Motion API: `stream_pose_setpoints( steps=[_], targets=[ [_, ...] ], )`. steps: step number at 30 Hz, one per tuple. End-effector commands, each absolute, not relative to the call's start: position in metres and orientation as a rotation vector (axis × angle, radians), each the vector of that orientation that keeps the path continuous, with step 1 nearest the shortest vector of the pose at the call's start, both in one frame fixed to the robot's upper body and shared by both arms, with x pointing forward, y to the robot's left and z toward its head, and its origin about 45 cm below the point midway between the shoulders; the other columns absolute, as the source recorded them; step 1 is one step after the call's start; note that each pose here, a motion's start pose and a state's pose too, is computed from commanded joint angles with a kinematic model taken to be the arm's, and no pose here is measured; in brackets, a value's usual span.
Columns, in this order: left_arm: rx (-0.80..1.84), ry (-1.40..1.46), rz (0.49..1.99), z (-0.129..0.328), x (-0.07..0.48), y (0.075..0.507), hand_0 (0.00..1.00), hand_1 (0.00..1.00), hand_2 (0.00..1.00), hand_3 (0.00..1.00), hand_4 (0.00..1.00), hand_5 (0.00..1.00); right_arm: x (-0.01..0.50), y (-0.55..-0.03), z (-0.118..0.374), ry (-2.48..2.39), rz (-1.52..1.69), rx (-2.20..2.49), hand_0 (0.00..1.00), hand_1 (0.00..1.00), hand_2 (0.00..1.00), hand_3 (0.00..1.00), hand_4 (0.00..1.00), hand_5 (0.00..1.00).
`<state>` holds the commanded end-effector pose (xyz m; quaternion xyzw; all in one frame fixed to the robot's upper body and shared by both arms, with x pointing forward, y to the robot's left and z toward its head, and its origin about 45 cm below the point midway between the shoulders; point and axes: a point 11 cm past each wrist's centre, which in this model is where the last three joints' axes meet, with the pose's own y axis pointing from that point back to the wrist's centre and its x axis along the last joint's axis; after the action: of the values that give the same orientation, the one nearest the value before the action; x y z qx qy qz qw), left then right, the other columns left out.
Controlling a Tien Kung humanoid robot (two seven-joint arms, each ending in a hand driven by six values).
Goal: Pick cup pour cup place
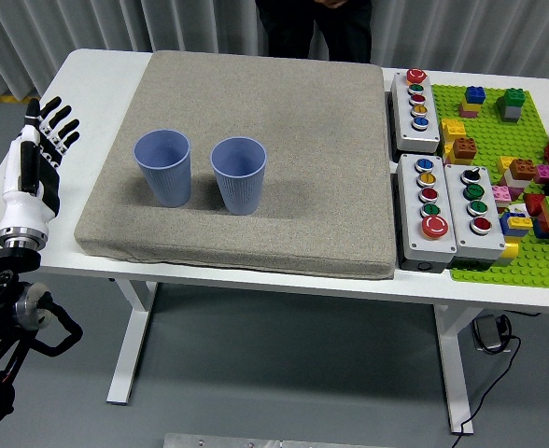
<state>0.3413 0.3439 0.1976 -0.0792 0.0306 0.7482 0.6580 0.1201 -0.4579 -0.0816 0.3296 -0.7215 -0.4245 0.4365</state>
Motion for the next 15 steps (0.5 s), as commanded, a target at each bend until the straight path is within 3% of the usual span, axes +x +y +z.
stream_pose_setpoints(
  steps=[2, 7, 8, 13, 14, 15],
  targets=[
    [-0.163, 0.074, 1.683, 0.194, 0.339, 0.341, 0.823, 0.827, 0.872, 0.909, 0.824, 0.998, 0.12, -0.458, -0.082, -1.797, -1.057, 0.82, 0.697, 0.633, 0.591, 0.593, 0.002, 0.273],
    [-0.138, 0.074, 1.66, 0.185, 0.332, 0.33, 0.823, 0.827, 0.872, 0.909, 0.824, 0.998, 0.119, -0.458, -0.082, -1.795, -1.057, 0.82, 0.697, 0.633, 0.591, 0.593, 0.002, 0.273],
    [-0.122, 0.056, 1.651, 0.184, 0.331, 0.328, 0.837, 0.856, 0.926, 0.998, 0.958, 0.75, 0.119, -0.458, -0.082, -1.794, -1.056, 0.821, 0.696, 0.633, 0.591, 0.593, 0.002, 0.272],
    [-0.013, -0.05, 1.619, 0.181, 0.326, 0.327, 0.837, 0.856, 0.926, 0.998, 0.958, 0.75, 0.12, -0.458, -0.082, -1.796, -1.057, 0.821, 0.696, 0.633, 0.591, 0.593, 0.002, 0.272],
    [0.005, -0.071, 1.614, 0.181, 0.326, 0.327, 0.896, 0.91, 0.998, 0.998, 0.942, 0.323, 0.12, -0.458, -0.082, -1.797, -1.057, 0.821, 0.697, 0.633, 0.591, 0.593, 0.002, 0.272],
    [0.027, -0.083, 1.609, 0.179, 0.326, 0.328, 0.896, 0.91, 0.998, 0.998, 0.942, 0.323, 0.12, -0.458, -0.082, -1.797, -1.058, 0.821, 0.697, 0.633, 0.591, 0.593, 0.002, 0.272]
  ],
)
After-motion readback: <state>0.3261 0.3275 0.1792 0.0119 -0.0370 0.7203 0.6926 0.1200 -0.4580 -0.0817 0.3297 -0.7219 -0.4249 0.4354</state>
